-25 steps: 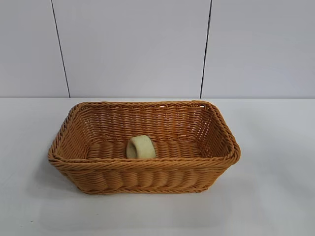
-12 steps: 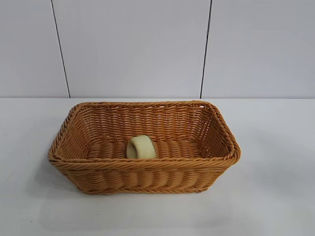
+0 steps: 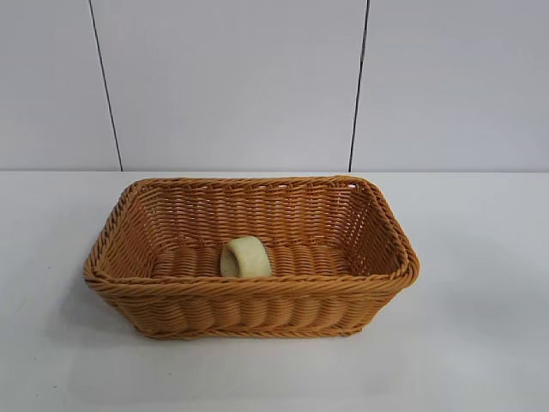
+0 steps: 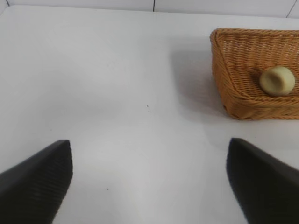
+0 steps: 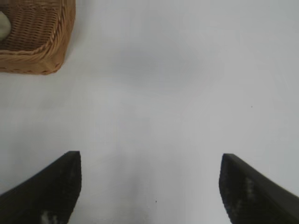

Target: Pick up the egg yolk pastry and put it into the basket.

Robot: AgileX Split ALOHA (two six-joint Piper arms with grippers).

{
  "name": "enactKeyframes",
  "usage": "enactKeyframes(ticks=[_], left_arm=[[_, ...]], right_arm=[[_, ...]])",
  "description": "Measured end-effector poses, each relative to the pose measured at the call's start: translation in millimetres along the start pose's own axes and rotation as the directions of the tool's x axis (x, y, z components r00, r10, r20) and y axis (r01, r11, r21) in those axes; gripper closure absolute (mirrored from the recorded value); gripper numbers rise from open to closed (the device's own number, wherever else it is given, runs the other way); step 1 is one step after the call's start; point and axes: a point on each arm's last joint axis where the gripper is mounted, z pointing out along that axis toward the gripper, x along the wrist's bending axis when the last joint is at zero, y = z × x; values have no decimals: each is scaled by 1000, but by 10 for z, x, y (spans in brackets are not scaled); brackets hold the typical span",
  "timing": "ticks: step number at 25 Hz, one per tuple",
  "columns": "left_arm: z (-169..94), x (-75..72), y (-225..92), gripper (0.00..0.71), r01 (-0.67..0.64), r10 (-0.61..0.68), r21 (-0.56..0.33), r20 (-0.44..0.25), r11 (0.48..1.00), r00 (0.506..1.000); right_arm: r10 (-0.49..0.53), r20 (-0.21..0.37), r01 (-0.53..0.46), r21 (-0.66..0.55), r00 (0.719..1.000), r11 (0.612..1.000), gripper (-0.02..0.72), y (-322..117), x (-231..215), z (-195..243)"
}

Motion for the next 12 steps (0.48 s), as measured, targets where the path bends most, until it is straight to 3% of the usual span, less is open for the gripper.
enactKeyframes(ticks=[12], left_arm=[[0, 0, 0, 20, 0, 0, 0, 0, 1000, 1000]], right_arm=[[-3, -6, 1, -264, 1000, 965, 143, -236, -2, -349]])
